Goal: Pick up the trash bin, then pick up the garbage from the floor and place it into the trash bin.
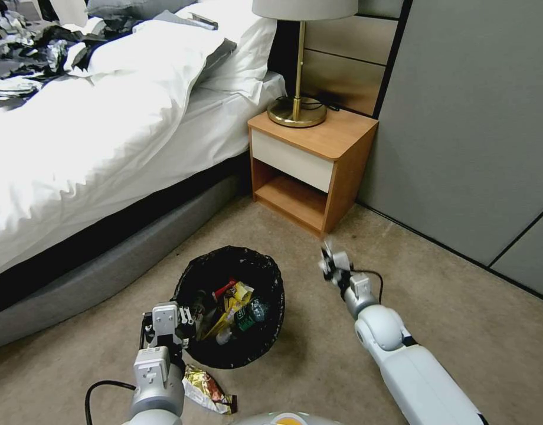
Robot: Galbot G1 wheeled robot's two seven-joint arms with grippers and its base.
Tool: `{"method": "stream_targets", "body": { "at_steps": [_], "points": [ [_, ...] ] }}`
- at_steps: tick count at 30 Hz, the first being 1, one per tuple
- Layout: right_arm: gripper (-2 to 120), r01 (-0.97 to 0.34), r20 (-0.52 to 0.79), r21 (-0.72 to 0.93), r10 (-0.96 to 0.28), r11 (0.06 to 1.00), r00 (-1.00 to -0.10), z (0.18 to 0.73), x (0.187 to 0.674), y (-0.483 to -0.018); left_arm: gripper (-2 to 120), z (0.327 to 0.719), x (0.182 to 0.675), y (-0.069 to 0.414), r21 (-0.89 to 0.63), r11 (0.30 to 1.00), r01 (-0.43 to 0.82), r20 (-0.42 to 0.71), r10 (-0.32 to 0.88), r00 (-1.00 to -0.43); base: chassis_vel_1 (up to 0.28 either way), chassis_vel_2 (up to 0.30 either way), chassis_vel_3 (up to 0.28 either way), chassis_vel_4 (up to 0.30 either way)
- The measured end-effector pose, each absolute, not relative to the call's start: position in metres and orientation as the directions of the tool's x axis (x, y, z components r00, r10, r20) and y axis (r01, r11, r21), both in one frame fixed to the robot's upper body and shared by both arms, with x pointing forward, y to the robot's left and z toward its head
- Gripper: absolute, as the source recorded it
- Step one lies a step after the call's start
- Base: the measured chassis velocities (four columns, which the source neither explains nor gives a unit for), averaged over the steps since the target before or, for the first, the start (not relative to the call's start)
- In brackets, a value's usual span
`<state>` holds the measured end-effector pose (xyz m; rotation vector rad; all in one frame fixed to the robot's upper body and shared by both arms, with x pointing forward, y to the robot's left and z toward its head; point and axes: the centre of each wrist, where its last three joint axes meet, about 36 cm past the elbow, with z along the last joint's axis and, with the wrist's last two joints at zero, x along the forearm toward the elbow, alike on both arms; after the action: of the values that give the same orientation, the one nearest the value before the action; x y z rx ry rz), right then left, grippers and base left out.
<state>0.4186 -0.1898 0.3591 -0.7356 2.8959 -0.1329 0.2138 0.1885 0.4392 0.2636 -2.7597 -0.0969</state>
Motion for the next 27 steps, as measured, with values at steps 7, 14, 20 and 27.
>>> {"method": "stream_targets", "body": {
  "at_steps": [7,14,20,27],
  "points": [
    [0,-0.594,-0.315,-0.169,-0.614,0.787,-0.724,0.405,0.399,-0.177,0,0.439,0.214,0.188,0.099,0.981,-0.167,0.353,-0.192,-0.916,0.0,0.0,0.0,0.0],
    [0,-0.818,-0.324,-0.229,-0.834,0.527,-0.447,0.41,0.333,-0.149,0,0.439,0.215,0.185,0.097,0.982,-0.163,0.351,-0.187,-0.917,0.0,0.0,0.0,0.0],
    [0,-0.866,-0.24,-0.195,-0.879,0.46,-0.412,0.364,0.313,-0.127,0,0.439,0.214,0.182,0.095,0.982,-0.162,0.352,-0.185,-0.917,0.0,0.0,0.0,0.0],
    [0,-0.875,-0.199,-0.144,-0.879,0.463,-0.433,0.332,0.313,-0.108,0,0.441,0.212,0.182,0.096,0.982,-0.161,0.353,-0.185,-0.917,0.0,0.0,0.0,0.0]
  ]
}}
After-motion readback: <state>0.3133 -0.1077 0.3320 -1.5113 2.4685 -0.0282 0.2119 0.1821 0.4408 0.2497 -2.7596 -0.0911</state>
